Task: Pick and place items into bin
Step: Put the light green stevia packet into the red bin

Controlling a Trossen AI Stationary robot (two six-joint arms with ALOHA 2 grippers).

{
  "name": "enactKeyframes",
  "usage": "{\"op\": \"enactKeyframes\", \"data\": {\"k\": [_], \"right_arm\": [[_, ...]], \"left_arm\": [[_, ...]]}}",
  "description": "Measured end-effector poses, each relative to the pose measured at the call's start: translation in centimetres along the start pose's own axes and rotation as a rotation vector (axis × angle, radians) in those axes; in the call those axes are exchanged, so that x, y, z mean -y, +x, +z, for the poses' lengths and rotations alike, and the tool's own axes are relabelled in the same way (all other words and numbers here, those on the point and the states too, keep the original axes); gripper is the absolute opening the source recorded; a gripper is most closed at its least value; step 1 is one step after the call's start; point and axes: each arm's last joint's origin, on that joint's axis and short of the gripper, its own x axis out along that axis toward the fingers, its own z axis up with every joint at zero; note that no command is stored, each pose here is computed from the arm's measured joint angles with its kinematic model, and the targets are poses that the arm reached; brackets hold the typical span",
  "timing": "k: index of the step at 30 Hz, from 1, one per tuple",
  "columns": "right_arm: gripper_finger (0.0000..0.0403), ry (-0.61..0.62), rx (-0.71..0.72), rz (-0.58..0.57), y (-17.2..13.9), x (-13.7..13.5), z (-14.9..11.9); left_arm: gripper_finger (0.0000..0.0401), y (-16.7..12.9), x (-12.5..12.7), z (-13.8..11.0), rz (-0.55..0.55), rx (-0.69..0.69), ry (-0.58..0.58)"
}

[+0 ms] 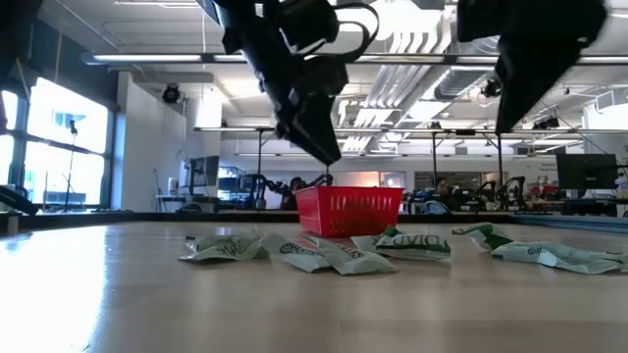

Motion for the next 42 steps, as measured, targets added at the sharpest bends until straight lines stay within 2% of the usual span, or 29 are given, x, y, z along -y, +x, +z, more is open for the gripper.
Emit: {"op": "enactKeyframes", "data": {"k": [5,7,10,14,17,21,27,30,34,42], "right_arm": [[0.033,-0.277,-0.036,0.217,1.8,-2.2,-1.7],[0.033,-0.343,-0.051,0.293,2.4,-2.9,-2.4],[0.033,-0.377,-0.071,0.376,3.1,-4.0,-3.1],[0.033,-0.439,-0.076,0.423,3.9,-5.7,-3.9],[0.033,-0.465,-0.096,0.416,4.7,-6.8,-4.8],[0.033,-0.42,-0.162,0.374,5.8,-7.8,-6.0],[0.0314,-0.334,-0.18,0.335,6.9,-8.5,-6.6],[0.0282,-0.3,-0.193,0.326,7.2,-8.5,-6.4],[0.0213,-0.278,-0.202,0.319,7.4,-8.3,-6.2],[0.002,-0.272,-0.258,0.275,6.3,-7.3,-4.7]], "left_arm": [[0.0294,-3.2,1.7,-0.3,-0.051,-0.055,0.017],[0.0313,-4.6,2.6,-1.0,-0.046,-0.105,0.043],[0.0322,-5.1,4.0,-2.3,-0.007,-0.181,0.084],[0.0309,-5.1,5.8,-4.1,0.002,-0.233,0.08],[0.0288,-4.5,7.0,-5.7,0.023,-0.273,0.066],[0.0261,-4.0,7.9,-7.5,0.051,-0.305,0.028],[0.0231,-3.9,8.6,-8.1,0.053,-0.313,0.008],[0.022,-3.9,8.5,-8.1,0.057,-0.314,-0.013],[0.0209,-4.1,8.4,-8.1,0.06,-0.311,-0.022],[0.0194,-4.6,9.5,-9.1,0.068,-0.363,0.014]]}}
